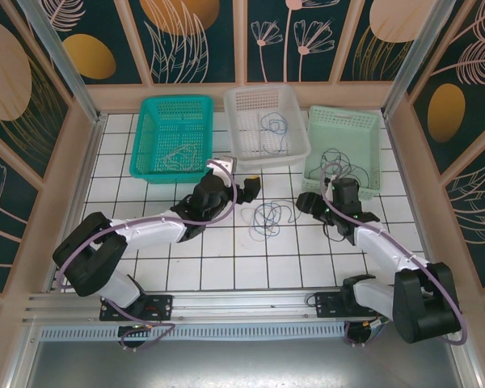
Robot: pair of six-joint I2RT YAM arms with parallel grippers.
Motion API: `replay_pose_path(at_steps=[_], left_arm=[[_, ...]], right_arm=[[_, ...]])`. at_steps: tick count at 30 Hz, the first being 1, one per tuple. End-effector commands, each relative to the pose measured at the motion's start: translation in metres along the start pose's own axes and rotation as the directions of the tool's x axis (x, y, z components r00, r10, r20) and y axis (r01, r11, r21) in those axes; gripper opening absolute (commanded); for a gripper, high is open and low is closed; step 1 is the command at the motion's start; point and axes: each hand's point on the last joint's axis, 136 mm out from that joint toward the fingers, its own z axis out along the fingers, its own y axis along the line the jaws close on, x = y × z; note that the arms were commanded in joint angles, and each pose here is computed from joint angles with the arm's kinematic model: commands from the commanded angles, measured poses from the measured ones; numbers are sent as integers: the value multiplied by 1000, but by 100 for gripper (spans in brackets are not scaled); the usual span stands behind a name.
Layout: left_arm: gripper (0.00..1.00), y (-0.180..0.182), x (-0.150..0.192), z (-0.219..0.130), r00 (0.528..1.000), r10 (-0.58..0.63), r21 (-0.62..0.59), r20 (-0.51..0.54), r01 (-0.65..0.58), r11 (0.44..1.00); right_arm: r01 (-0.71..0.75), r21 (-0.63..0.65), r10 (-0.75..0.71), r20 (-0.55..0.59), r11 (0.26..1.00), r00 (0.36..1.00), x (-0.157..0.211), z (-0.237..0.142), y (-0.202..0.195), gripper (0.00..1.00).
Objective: Untangle the cables
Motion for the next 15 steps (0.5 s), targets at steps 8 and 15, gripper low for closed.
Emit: replay_pose_path(at_steps=[8, 15], left_arm=[[99, -7, -8, -5, 991, -119, 72, 58, 115, 991], [99, -8, -3, -4, 991, -126, 79, 38, 122, 989]], right_arm=[[-32, -57, 28, -70, 998, 997, 25, 17, 17, 65], [-24, -32, 21, -90, 999, 996, 28, 36, 13, 39]])
